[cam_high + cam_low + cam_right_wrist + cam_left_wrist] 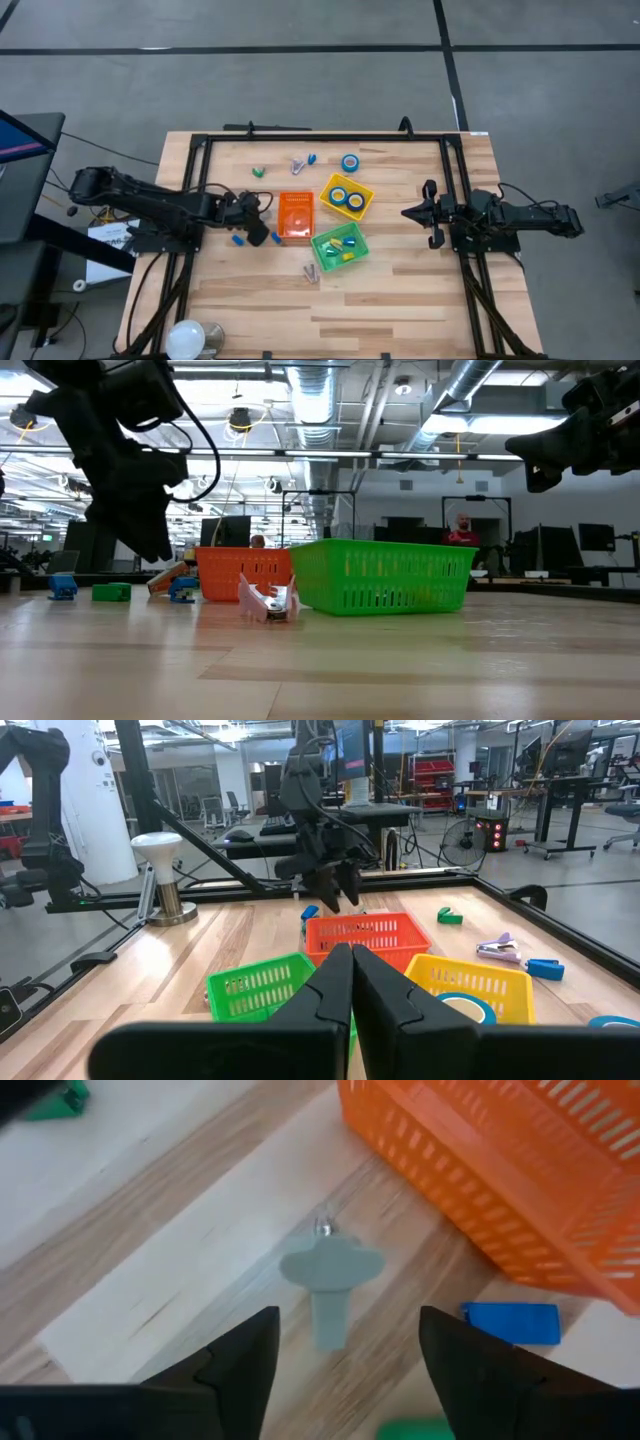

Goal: Pick and place Stapler, Stapler remover, tape
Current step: Put the gray stapler remover into the orange bin

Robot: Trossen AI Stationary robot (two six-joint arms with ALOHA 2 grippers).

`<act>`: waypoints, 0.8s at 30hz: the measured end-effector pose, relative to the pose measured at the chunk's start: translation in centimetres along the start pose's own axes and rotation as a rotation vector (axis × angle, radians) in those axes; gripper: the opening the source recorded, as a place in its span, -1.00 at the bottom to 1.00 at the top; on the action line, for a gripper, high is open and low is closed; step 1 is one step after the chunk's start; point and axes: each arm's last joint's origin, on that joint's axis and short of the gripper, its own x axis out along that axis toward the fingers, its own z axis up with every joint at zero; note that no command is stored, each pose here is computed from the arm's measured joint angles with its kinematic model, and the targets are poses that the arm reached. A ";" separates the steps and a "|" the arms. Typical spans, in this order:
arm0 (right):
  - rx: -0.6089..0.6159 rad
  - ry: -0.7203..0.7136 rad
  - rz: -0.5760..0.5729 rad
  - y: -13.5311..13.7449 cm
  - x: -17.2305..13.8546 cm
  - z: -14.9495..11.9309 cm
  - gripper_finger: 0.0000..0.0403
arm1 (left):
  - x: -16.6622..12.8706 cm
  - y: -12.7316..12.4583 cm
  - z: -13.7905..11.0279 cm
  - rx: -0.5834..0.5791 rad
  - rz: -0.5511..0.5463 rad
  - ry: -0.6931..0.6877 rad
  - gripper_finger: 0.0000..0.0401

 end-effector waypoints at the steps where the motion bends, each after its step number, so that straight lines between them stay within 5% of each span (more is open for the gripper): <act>1: 0.000 0.000 0.000 0.0 0.0 0.0 -1.00 | 0.0 0.0 0.0 -0.001 -0.002 -0.001 0.20; 11: 0.000 0.000 0.000 0.0 0.0 0.0 -1.00 | 1.2 -0.2 -0.1 0.006 0.034 0.026 0.40; 24: 0.000 0.000 0.000 0.0 0.0 0.0 -1.00 | 2.6 0.0 0.2 -0.019 0.067 0.050 0.07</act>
